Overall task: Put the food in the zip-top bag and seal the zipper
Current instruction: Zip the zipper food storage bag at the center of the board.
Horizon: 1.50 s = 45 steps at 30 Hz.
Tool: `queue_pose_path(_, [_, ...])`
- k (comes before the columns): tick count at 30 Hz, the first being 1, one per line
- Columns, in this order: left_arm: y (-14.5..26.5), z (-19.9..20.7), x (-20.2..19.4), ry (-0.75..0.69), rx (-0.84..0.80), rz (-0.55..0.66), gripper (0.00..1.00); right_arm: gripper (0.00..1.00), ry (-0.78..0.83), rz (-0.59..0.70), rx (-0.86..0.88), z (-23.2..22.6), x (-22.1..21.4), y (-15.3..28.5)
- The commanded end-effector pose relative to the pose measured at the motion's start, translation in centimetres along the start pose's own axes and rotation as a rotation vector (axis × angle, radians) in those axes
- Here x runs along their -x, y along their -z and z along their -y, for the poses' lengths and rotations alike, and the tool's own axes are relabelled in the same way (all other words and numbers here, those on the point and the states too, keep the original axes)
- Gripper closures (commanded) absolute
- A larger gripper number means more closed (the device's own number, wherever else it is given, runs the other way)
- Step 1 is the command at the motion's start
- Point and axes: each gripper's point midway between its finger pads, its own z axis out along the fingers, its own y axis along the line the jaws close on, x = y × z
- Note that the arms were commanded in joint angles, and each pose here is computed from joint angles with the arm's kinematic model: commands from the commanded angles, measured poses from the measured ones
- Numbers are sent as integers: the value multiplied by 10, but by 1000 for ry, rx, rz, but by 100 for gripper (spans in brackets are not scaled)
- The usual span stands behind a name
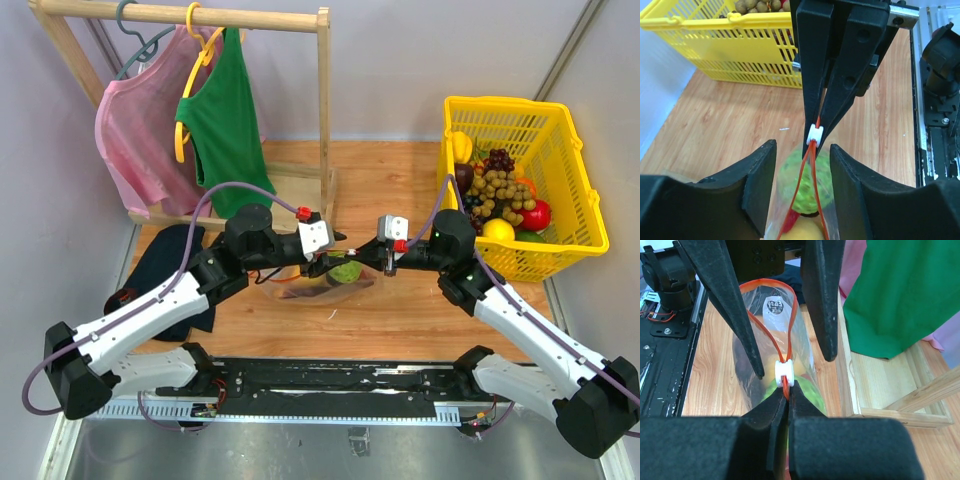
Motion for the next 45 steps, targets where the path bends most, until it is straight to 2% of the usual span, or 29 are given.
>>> queue_pose_path(1, [-8, 2, 25, -27, -48, 67, 51, 99, 14, 29, 14, -1, 9, 2])
queue_pose_path(11, [-12, 9, 24, -8, -96, 70, 73, 99, 12, 22, 8, 0, 8, 2])
queue_pose_path(15, [-11, 11, 22, -1, -100, 66, 97, 99, 8, 19, 11, 0, 7, 2])
queue_pose_path(16, [-11, 10, 21, 3, -96, 60, 99, 99, 9, 18, 6, 0, 8, 2])
queue_pose_path(33, [22, 5, -9, 77, 57, -48, 100, 99, -3, 8, -63, 12, 4, 7])
queue_pose_path(40, [20, 6, -3, 66, 38, -19, 100, 98, -8, 42, 30, -1, 11, 4])
queue_pose_path(45, [10, 9, 9, 60, -7, 20, 100, 74, -26, 51, 70, -6, 11, 1])
